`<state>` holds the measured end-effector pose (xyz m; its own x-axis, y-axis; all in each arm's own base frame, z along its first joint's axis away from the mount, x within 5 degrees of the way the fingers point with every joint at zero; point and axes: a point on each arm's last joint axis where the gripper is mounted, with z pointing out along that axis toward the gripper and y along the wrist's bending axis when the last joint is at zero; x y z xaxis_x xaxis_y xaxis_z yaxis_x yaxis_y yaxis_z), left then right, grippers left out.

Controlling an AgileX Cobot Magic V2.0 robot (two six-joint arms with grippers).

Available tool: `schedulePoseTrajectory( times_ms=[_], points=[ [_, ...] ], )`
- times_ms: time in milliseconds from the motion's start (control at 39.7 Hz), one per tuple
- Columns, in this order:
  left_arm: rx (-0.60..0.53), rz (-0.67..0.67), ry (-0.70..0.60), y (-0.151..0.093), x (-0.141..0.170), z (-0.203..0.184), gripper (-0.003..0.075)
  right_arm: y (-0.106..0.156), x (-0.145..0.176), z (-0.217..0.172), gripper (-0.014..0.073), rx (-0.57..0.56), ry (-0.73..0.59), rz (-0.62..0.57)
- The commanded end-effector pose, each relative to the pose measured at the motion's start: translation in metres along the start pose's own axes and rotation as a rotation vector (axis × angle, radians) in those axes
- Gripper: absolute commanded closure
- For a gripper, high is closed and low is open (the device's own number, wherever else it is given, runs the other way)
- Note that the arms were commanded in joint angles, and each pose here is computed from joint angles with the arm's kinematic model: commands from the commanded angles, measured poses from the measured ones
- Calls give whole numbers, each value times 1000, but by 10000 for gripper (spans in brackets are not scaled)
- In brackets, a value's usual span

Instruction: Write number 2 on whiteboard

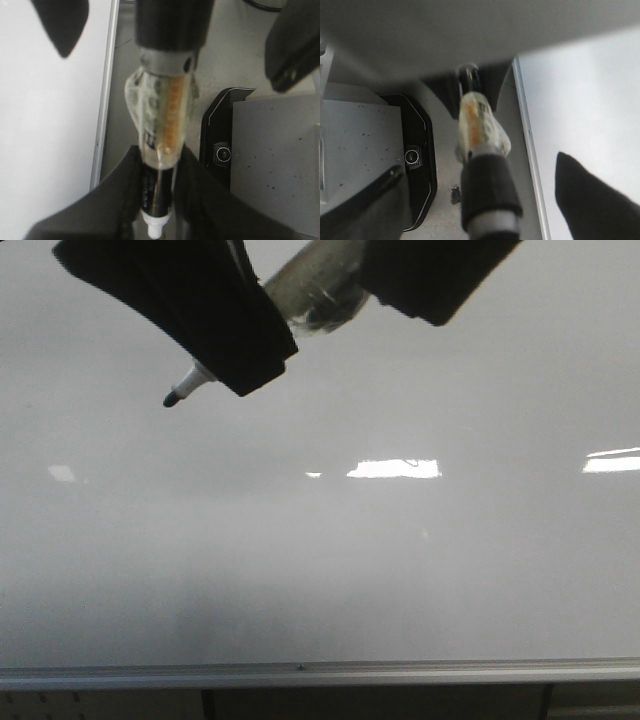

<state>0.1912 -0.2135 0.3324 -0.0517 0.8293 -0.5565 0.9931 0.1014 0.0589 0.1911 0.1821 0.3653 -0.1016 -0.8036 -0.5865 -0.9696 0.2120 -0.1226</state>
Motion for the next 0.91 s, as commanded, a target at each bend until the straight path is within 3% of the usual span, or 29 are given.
schedulePoseTrajectory(
  times_ms=[0, 151, 428, 705, 831, 881],
  points=[
    [-43, 20, -72, -1, -12, -15, 677, -1, -15, -15, -16, 48, -107, -16],
    [-43, 22, -71, -1, -12, -15, 677, 0, -16, -17, 6, 41, -121, -11],
    [-43, 22, -71, -1, -12, -15, 677, 0, -16, -17, 305, 34, -115, -12],
    [-43, 22, -71, -1, -12, -15, 668, 1, -16, -17, 532, 31, -114, -12],
    [-43, 22, -71, -1, -12, -15, 550, 1, -16, -17, 540, 28, -110, -12],
    [-45, 20, -71, -1, -12, -16, 438, 1, -15, -17, 540, 26, -109, -12]
  ],
)
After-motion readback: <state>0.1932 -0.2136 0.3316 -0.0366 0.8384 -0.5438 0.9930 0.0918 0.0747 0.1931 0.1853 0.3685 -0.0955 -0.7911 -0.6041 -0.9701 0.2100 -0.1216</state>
